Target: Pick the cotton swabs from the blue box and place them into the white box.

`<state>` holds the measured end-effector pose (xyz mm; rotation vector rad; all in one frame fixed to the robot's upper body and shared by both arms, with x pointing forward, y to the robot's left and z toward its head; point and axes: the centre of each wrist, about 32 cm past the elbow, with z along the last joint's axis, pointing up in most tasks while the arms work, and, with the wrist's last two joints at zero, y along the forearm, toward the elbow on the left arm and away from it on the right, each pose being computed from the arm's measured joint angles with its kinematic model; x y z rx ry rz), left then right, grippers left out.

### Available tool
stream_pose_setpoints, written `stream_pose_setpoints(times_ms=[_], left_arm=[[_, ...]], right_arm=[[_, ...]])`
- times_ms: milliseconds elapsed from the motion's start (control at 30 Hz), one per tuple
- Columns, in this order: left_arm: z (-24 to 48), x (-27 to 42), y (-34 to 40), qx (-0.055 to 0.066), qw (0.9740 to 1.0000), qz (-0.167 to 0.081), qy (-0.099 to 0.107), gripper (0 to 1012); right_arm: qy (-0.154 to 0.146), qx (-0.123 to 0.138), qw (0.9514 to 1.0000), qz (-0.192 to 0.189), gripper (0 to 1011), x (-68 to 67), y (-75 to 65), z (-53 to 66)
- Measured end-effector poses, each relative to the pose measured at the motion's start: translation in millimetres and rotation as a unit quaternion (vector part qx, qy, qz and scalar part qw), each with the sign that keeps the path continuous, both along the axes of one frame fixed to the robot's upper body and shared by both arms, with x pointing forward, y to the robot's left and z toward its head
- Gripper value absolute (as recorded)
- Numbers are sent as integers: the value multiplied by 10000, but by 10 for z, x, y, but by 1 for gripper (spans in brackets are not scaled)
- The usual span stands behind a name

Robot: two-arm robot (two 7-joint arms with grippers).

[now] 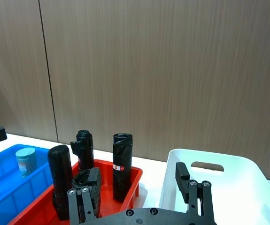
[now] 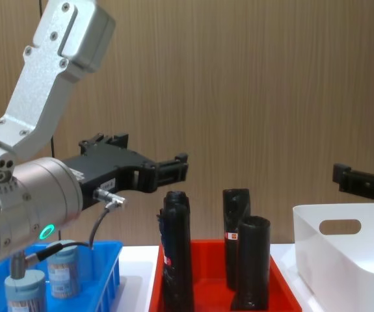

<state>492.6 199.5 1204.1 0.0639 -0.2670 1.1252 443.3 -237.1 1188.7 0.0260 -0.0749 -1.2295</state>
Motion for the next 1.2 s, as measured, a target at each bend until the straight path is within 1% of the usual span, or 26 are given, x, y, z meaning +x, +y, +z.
stream_pose_setpoints(times_ms=[133, 167, 267, 300, 433, 467, 500, 600, 667, 700, 767, 833, 933, 967, 1033, 1067, 1167, 1200], left_arm=[[-10, 20, 49, 45, 10000, 45, 44, 1004], [-14, 31, 79, 59, 9999, 75, 71, 1004], [-24, 45, 123, 63, 9998, 125, 112, 1004], [-31, 54, 154, 50, 9997, 160, 148, 1004], [-48, 74, 223, 12, 9994, 246, 227, 1004], [-58, 85, 262, -9, 9992, 305, 269, 1004], [-61, 90, 279, -22, 9990, 334, 289, 1004], [-80, 116, 365, -125, 9979, 491, 412, 1004], [-86, 125, 396, -169, 9972, 554, 465, 1004], [-91, 135, 428, -210, 9965, 619, 520, 1004], [-98, 145, 463, -261, 9955, 691, 591, 1004], [-106, 158, 514, -330, 9939, 795, 688, 1004], [-112, 168, 557, -408, 9921, 881, 793, 1004], [-115, 174, 586, -443, 9909, 934, 857, 1004], [-117, 180, 618, -484, 9895, 991, 932, 1004], [-118, 184, 643, -519, 9883, 1034, 997, 1004], [-120, 189, 682, -567, 9863, 1098, 1096, 1004], [-121, 190, 703, -590, 9850, 1136, 1159, 1004]], right_arm=[[0, 0, 10000, 0, 1002, 0, 0, 0], [0, 0, 10000, 0, 1002, 0, 0, 0], [0, 0, 10000, 0, 1002, 0, 0, 0], [0, 0, 10000, 0, 1002, 0, 0, 0], [0, 0, 10000, 0, 1002, 0, 0, 0], [0, 0, 10000, 0, 1002, 0, 0, 0], [-1, 0, 10000, 0, 1001, 0, 0, 0], [0, 0, 10000, 0, 1002, 0, 0, 0], [0, 0, 10000, 0, 1002, 0, 0, 0], [0, 0, 10000, 0, 1002, 0, 0, 0], [0, 0, 10000, 0, 1002, 0, 0, 0], [0, 0, 10000, 0, 1002, 0, 0, 0], [0, 0, 10000, 0, 1002, 0, 0, 0], [0, 0, 10000, 0, 1002, 0, 0, 0], [0, 0, 10000, 0, 1002, 0, 0, 0], [0, 0, 10000, 0, 1002, 0, 0, 0], [0, 0, 10000, 0, 1002, 0, 0, 0], [0, 0, 10000, 0, 1002, 0, 0, 0]])
